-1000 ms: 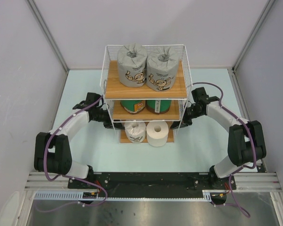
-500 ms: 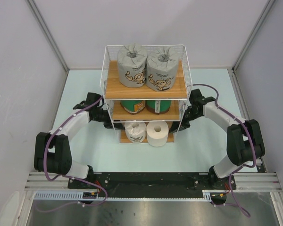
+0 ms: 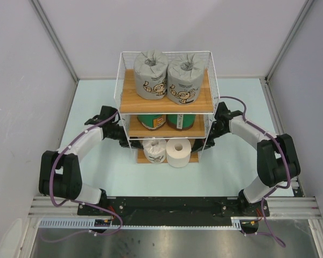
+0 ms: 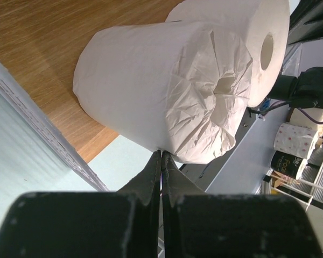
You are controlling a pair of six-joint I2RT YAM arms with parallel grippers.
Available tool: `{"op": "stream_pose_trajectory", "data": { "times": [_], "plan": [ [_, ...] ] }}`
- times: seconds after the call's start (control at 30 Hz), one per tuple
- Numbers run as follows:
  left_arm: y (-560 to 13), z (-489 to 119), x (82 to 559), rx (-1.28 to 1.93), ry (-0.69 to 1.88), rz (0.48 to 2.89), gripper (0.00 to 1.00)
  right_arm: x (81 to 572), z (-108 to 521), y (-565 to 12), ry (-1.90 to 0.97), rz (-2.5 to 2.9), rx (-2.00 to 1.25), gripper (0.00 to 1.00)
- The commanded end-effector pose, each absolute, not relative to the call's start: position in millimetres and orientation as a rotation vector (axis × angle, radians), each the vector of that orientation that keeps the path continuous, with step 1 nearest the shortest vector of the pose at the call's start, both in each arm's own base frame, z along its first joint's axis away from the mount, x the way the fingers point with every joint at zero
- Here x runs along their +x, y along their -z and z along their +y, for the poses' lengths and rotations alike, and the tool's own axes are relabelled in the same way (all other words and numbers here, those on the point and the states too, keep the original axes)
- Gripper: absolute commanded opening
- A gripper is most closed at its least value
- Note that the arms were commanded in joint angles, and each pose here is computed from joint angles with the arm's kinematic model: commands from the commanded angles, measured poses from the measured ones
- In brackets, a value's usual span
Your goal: Place and organize the paper towels onto the shelf
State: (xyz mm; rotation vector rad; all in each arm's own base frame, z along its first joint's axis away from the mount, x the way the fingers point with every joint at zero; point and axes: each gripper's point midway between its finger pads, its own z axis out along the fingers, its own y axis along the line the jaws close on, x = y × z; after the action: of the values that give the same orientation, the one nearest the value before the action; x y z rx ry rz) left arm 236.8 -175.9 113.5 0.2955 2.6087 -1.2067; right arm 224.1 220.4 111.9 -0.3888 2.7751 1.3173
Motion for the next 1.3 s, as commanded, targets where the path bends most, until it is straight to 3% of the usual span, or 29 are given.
{"op": "stream_pose_trajectory", "data": {
  "times": [0.0, 1.0, 1.27],
  "plan": [
    [-121.4, -184.0, 241.2, 0.365, 1.221, 2.563, 0.0, 224.4, 237.0, -120.3, -1.404, 2.744, -0.427, 0.0],
    [-121.1, -197.5, 244.7, 0.417, 1.285, 2.554, 0.0, 267.0, 239.0, -121.5, -1.311, 2.69, -0.194, 0.0],
    [-122.5, -198.1, 242.8, 0.424, 1.292, 2.549, 0.01, 256.2, 238.1, -126.2, -1.354, 2.691, -0.25, 0.0]
  ]
}}
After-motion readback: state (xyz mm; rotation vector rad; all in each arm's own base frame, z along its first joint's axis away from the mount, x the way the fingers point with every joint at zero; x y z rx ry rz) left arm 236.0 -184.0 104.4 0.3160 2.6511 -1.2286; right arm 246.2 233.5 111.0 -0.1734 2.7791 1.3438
